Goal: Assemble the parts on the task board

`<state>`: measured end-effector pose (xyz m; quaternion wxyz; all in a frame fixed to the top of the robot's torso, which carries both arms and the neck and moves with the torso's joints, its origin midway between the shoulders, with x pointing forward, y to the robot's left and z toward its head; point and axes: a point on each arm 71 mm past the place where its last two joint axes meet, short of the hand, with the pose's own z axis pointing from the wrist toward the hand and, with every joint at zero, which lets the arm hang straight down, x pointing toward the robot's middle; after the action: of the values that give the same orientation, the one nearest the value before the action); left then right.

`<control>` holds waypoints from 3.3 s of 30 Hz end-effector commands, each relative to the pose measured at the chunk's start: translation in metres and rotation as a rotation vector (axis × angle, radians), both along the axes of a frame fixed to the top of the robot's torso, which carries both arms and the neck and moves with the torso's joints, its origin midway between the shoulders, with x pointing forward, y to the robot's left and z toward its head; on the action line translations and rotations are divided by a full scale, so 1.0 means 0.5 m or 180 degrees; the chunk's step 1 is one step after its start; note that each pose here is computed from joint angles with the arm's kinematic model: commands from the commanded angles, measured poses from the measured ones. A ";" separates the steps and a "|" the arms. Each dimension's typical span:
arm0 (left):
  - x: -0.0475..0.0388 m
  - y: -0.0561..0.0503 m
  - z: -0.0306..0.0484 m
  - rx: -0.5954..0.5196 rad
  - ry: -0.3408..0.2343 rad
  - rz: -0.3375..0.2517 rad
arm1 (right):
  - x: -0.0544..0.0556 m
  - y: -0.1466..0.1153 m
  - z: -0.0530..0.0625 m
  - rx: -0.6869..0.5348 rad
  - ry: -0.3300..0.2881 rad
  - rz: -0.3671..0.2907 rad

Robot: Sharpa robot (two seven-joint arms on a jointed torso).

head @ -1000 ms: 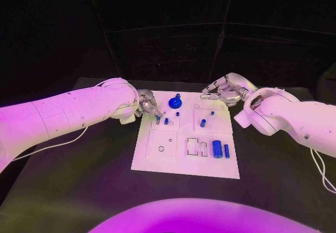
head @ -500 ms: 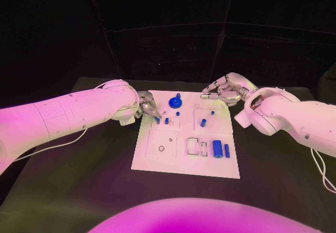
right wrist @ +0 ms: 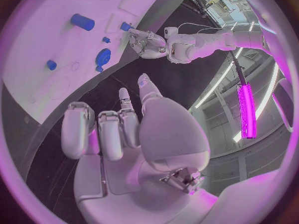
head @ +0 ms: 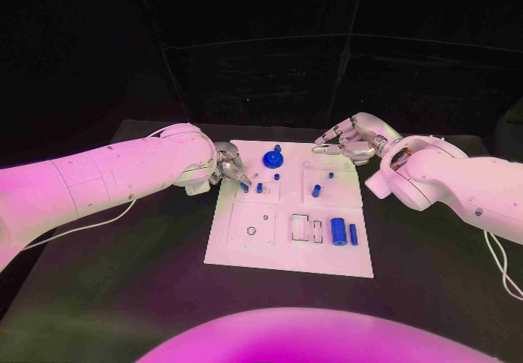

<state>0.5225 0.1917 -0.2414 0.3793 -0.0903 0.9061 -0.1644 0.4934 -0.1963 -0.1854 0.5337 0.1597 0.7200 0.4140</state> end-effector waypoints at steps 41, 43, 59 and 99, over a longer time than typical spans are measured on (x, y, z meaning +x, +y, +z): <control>-0.008 -0.010 -0.013 0.0159 0.0177 -0.0070 | -0.001 0.002 0.003 0.0005 -0.0014 0.0029; -0.007 -0.010 -0.013 0.0164 0.0177 -0.0063 | -0.001 0.002 0.003 0.0005 -0.0015 0.0026; 0.002 0.000 -0.014 0.0186 0.0141 0.0035 | -0.001 0.001 0.003 0.0007 -0.0021 0.0019; 0.034 -0.068 0.054 -0.1045 -0.1129 -0.0292 | 0.004 0.002 0.001 -0.0001 -0.0017 0.0005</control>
<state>0.5369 0.1614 -0.2221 0.4636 -0.1259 0.8134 -0.3281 0.4950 -0.1962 -0.1862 0.5341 0.1603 0.7202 0.4127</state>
